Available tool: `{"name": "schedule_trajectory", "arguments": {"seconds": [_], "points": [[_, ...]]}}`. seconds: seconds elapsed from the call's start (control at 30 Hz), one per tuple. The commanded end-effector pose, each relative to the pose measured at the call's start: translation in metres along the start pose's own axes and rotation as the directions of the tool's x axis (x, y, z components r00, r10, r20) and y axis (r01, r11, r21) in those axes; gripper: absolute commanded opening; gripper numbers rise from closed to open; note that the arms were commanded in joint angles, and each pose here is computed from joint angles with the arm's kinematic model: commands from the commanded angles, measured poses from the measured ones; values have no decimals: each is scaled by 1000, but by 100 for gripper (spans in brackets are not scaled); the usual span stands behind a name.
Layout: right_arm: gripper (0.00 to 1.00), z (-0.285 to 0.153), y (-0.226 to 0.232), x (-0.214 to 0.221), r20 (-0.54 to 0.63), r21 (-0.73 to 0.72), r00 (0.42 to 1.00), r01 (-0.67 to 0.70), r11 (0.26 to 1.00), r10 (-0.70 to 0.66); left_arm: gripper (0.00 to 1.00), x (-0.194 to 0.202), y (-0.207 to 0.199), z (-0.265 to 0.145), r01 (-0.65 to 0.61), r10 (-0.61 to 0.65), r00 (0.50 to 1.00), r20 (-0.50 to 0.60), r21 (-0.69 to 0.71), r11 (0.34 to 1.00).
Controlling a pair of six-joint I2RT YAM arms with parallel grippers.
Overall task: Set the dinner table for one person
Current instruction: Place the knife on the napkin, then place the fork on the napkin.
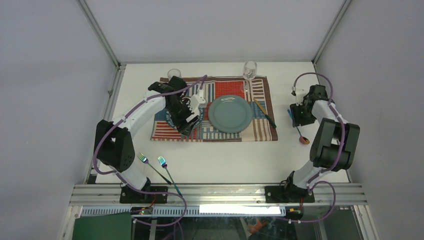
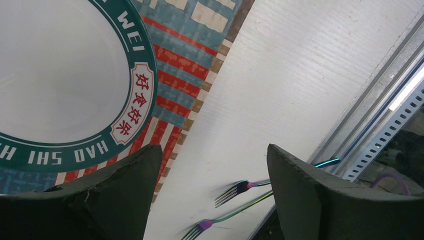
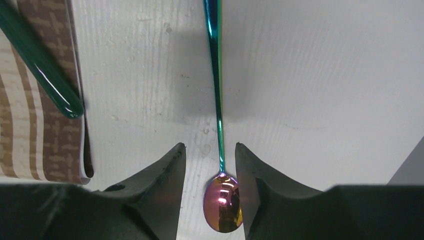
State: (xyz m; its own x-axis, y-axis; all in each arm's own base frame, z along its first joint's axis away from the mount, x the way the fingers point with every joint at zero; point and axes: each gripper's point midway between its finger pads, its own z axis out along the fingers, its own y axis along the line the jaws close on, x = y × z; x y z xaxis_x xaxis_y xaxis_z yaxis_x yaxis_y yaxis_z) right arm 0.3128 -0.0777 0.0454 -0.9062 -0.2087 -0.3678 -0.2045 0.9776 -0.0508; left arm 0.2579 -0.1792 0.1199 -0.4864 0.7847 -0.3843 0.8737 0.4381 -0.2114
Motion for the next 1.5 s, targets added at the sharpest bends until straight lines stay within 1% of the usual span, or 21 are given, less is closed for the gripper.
{"name": "schedule_trajectory", "arguments": {"seconds": [0.0,0.27,0.63,0.83,0.87,0.93,1.03,1.13,1.2,1.33,1.47], "points": [[44,-4,-10,-32,94,1,995,16,1000,-16,80,-15,3,-5,-81,84,993,79,-35,996],[44,6,-22,-27,65,12,998,-18,1000,17,80,-10,13,1,-94,96,992,83,-30,995],[44,12,-17,-11,12,-14,1000,-10,1000,10,80,-9,21,8,-102,103,991,87,-17,995],[41,20,-14,-2,-20,-34,1000,-10,999,9,80,-8,22,7,-99,100,991,87,-19,995],[39,21,-12,0,-24,-43,1000,-7,999,6,80,-8,22,6,-98,99,991,89,-20,995],[30,23,-11,4,-36,-49,999,-10,999,8,80,-8,22,6,-97,99,991,92,-21,995],[28,26,-9,7,-46,-56,999,-13,998,11,80,-8,21,5,-94,95,991,94,-17,995],[13,27,-8,6,-43,-61,999,-19,998,17,80,-8,21,7,-86,87,992,90,-14,996],[6,28,-8,5,-45,-61,999,-27,998,24,80,-7,22,7,-85,86,992,88,-17,996],[0,24,-6,3,-46,-76,998,-51,996,48,80,-8,21,5,-86,88,992,92,-19,996],[0,16,4,-6,-42,-117,990,-136,984,132,80,-6,21,7,-86,87,992,89,-14,996]]}}
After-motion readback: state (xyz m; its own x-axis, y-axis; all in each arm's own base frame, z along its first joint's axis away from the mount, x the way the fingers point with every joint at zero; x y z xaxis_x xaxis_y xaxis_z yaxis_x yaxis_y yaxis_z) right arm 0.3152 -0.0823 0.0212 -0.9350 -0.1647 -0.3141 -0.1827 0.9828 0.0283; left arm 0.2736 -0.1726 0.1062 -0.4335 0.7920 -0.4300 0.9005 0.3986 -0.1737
